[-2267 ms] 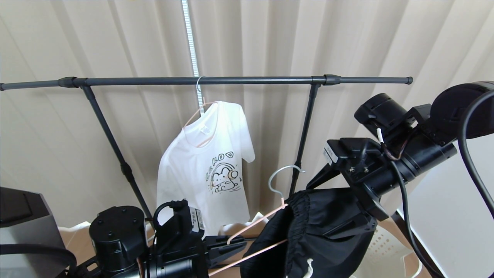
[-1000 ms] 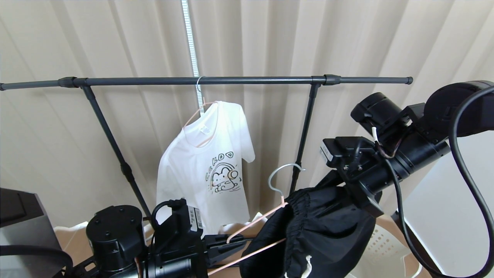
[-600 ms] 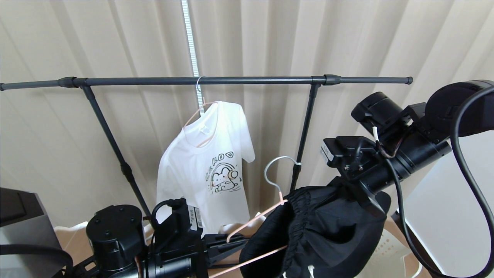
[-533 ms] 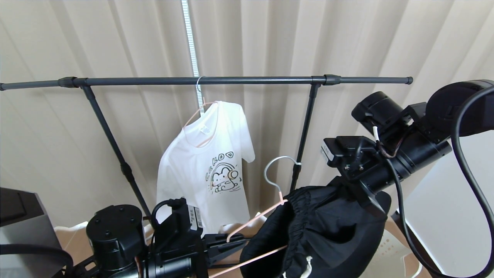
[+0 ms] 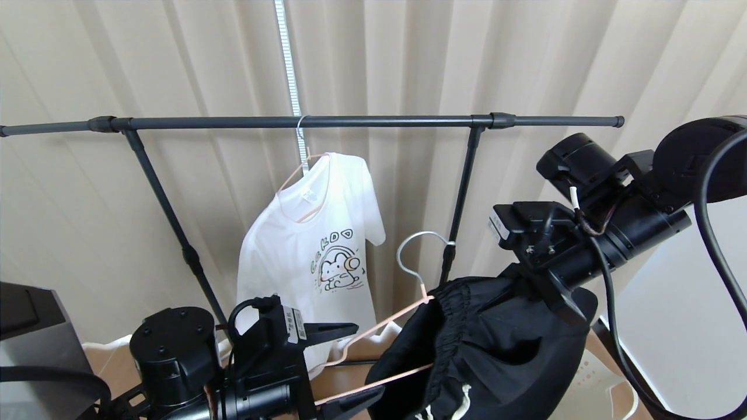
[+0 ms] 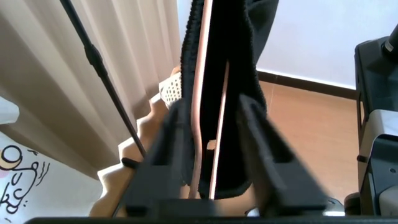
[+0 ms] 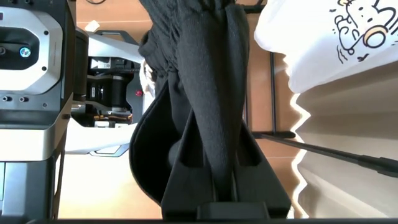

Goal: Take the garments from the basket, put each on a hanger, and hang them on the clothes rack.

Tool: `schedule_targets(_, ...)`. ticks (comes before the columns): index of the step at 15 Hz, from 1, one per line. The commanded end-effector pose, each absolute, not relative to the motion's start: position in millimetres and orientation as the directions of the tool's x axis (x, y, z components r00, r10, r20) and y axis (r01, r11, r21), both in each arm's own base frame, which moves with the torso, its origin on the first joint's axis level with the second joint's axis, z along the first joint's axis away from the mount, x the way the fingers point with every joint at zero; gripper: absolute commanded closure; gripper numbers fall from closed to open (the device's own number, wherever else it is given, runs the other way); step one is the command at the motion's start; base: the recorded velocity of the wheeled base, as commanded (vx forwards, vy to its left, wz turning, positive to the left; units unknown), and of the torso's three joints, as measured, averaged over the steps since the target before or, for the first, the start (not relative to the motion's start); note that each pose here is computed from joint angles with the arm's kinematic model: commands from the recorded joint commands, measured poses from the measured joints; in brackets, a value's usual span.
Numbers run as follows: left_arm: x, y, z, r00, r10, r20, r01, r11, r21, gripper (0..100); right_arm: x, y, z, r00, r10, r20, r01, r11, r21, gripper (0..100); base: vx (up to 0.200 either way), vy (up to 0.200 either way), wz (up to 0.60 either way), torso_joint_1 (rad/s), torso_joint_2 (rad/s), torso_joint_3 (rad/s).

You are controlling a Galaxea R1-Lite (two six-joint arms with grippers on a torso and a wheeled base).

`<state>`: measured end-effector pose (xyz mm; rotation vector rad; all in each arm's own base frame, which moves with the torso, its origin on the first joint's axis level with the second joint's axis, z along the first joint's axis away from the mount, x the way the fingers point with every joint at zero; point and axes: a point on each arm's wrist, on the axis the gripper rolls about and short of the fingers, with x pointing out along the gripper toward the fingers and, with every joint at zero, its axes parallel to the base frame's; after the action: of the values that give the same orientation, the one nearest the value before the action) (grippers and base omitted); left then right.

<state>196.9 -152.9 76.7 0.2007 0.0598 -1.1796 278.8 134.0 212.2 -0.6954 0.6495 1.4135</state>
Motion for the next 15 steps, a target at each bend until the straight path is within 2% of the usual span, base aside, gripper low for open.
schedule_targets(1,197.2,-150.2,76.2,0.386,-0.909,-0.155,0.921,0.370,0.124,0,272.1,129.3,223.1,0.106,0.628,-0.771,-0.994,0.049,-0.097,100,0.000,0.000,0.00,0.000,0.00,0.000)
schedule_targets(4,204.1,-138.6,83.6,0.415,-0.901,-0.126,0.907,0.400,0.130,0,266.8,125.5,230.4,0.164,0.587,-0.793,-0.986,0.073,-0.149,100,0.000,0.000,0.00,0.000,0.00,0.000)
schedule_targets(5,207.0,-128.1,93.5,0.426,-0.900,-0.089,0.900,0.412,0.140,0,264.6,123.1,233.2,0.208,0.542,-0.815,-0.978,0.095,-0.187,100,0.000,0.000,0.00,0.000,0.00,0.000)
schedule_targets(7,201.3,-121.0,95.3,0.402,-0.911,-0.089,0.915,0.397,0.073,0,263.5,121.6,237.3,0.258,0.494,-0.830,-0.966,0.116,-0.231,100,0.000,0.000,0.00,0.000,0.00,0.000)
schedule_targets(10,196.7,-124.4,72.6,0.378,-0.909,-0.178,0.923,0.385,-0.009,0,262.1,125.4,241.5,0.389,0.395,-0.832,-0.921,0.177,-0.346,100,0.000,0.000,0.00,0.000,0.00,0.000)
schedule_targets(11,196.8,-127.3,62.5,0.381,-0.899,-0.217,0.917,0.397,-0.035,0,262.3,124.8,244.5,0.458,0.373,-0.807,-0.889,0.209,-0.408,100,0.000,0.000,0.00,0.000,0.00,0.000)
schedule_targets(12,197.4,-129.4,56.3,0.380,-0.894,-0.239,0.915,0.401,-0.048,0,262.9,125.2,244.8,0.481,0.370,-0.795,-0.877,0.217,-0.429,100,0.000,0.000,0.00,0.000,0.00,0.000)
schedule_targets(13,202.9,-135.2,32.8,0.383,-0.867,-0.317,0.898,0.431,-0.092,0,265.6,125.5,241.2,0.516,0.366,-0.774,-0.857,0.241,-0.456,100,0.000,0.000,0.00,0.000,0.00,0.000)
schedule_targets(15,215.5,-144.1,17.9,0.435,-0.829,-0.352,0.864,0.494,-0.094,0,264.8,125.6,240.2,0.558,0.382,-0.736,-0.829,0.291,-0.478,100,0.000,0.000,0.00,0.000,0.00,0.000)
